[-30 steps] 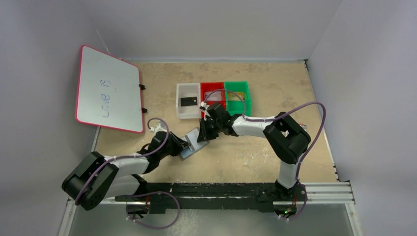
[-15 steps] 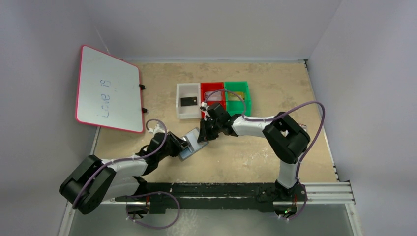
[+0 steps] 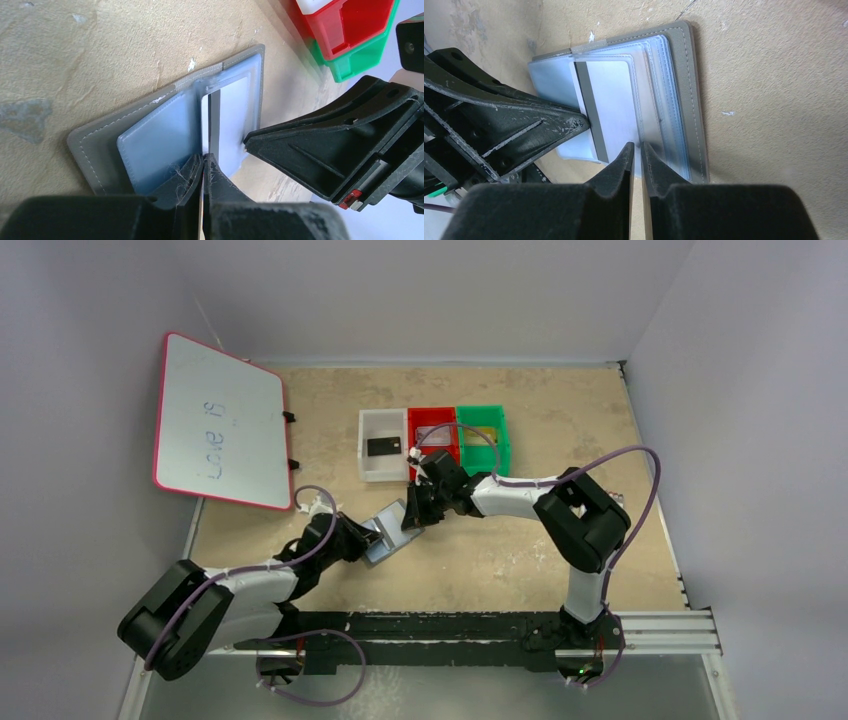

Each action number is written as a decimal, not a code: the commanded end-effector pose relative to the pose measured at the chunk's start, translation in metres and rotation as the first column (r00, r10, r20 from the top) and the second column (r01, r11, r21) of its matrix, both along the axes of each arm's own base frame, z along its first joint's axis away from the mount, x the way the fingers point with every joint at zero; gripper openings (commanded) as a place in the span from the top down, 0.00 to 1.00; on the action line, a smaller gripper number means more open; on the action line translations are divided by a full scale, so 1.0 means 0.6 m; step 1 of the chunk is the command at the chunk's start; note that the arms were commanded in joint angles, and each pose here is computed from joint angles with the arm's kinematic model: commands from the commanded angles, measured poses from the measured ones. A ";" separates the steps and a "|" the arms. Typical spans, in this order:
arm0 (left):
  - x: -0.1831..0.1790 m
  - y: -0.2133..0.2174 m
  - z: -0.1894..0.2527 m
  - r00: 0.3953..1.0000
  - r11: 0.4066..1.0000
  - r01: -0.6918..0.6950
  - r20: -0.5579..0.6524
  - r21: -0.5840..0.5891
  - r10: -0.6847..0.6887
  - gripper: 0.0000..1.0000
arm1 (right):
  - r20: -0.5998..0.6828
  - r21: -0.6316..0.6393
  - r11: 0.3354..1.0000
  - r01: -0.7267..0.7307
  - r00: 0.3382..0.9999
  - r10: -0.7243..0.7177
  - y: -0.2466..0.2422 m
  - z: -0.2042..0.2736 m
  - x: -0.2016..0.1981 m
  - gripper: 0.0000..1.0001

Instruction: Take the credit cards out of the card holder

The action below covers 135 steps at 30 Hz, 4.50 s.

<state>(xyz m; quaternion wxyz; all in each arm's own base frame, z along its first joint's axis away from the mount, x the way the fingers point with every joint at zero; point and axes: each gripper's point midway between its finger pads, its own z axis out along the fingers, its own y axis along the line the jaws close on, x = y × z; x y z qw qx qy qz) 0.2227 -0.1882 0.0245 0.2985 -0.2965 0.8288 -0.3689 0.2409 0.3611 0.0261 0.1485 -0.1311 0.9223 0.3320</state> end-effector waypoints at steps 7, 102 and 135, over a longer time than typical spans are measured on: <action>-0.013 0.018 -0.015 1.000 0.999 -0.028 -0.009 0.016 0.028 1.00 | -0.011 -0.066 0.997 0.024 1.000 -0.025 -0.014 -0.015 -0.001 0.88; 0.002 0.042 0.106 0.991 0.993 -0.038 0.132 0.109 0.023 1.00 | 0.060 -0.021 1.000 0.015 0.998 -0.014 0.038 0.036 0.015 0.83; 0.030 0.020 0.263 0.904 1.000 0.006 0.427 0.016 -0.012 1.00 | 0.372 0.572 0.817 0.071 0.865 -0.336 -0.069 0.300 0.076 0.33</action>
